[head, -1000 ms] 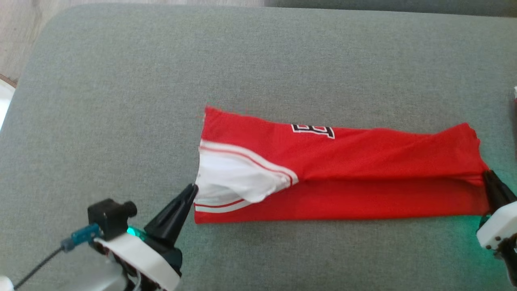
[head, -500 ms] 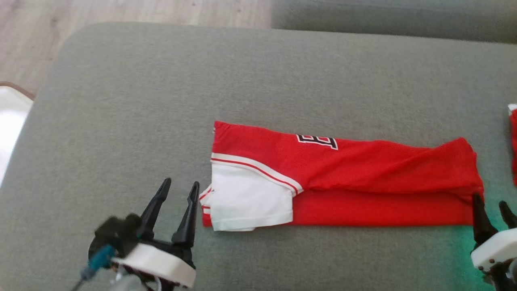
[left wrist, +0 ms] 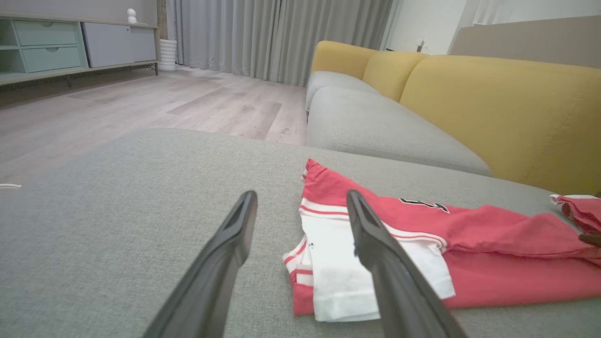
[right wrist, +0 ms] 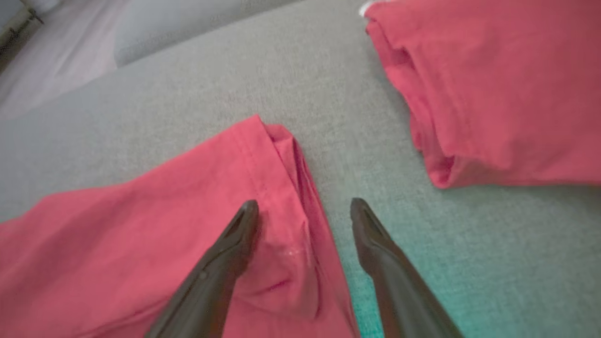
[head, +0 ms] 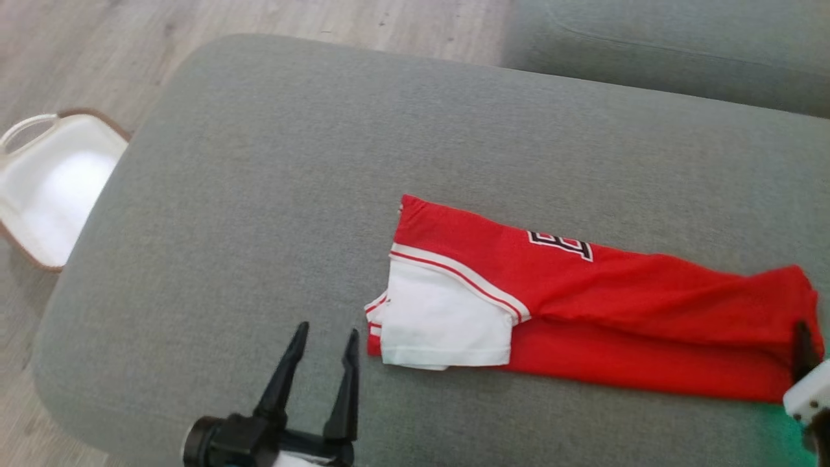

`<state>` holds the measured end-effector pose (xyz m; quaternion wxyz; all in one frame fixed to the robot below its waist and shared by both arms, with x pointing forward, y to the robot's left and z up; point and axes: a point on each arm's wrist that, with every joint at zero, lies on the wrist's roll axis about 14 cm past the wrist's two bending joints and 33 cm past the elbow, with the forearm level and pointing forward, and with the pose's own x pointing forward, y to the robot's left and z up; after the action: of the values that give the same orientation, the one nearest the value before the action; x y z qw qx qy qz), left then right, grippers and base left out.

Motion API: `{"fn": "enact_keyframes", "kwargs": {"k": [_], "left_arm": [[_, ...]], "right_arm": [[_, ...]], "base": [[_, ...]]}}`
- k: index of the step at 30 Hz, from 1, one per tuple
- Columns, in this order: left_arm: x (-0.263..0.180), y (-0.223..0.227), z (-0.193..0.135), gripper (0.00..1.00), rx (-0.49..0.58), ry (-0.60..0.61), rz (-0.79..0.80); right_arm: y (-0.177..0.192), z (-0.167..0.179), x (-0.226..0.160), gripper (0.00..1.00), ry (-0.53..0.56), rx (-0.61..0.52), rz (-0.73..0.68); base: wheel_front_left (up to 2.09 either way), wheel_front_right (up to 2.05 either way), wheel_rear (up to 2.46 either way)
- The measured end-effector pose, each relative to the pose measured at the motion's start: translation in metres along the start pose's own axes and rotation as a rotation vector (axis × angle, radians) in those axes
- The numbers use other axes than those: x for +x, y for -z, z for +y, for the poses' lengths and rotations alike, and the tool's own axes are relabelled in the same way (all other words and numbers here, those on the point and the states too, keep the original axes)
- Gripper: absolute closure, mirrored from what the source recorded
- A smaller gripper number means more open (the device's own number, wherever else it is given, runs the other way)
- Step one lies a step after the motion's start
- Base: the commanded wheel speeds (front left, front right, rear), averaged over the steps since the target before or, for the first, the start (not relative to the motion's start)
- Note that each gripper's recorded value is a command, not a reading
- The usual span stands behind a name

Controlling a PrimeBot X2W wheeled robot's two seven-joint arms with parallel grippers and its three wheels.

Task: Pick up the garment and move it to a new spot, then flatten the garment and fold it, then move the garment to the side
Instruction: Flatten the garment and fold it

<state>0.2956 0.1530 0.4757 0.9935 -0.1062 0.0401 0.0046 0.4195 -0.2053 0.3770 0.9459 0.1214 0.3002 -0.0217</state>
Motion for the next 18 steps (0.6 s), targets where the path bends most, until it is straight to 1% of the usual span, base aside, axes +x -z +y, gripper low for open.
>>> {"fn": "enact_keyframes", "kwargs": {"k": [3, 5, 6, 8, 12, 18], "left_arm": [[-0.002, -0.001, -0.001, 0.0, 0.005, -0.001, -0.013], [-0.002, -0.003, 0.001, 0.0, 0.009, -0.006, -0.024], [-0.001, -0.005, 0.003, 0.0, 0.012, -0.013, -0.032], [0.0, -0.009, 0.006, 0.0, 0.016, -0.018, -0.045], [0.001, -0.009, 0.008, 0.0, 0.013, -0.021, -0.05], [0.005, -0.004, -0.001, 0.0, 0.006, 0.016, -0.041]], "right_arm": [[0.02, -0.007, 0.003, 0.0, 0.028, -0.014, 0.086], [0.024, -0.01, 0.005, 0.0, 0.036, -0.007, 0.115], [0.024, -0.009, 0.006, 0.25, 0.033, -0.008, 0.127], [0.023, -0.003, 0.008, 1.0, 0.018, 0.004, 0.14], [0.02, 0.004, 0.006, 1.0, -0.013, 0.031, 0.138], [0.009, -0.012, -0.008, 1.0, 0.004, 0.027, 0.081]], "base": [[0.0, 0.0, 0.0], [0.0, 0.0, 0.0], [0.0, 0.0, 0.0], [0.0, 0.0, 0.0], [0.0, 0.0, 0.0], [0.0, 0.0, 0.0]]}}
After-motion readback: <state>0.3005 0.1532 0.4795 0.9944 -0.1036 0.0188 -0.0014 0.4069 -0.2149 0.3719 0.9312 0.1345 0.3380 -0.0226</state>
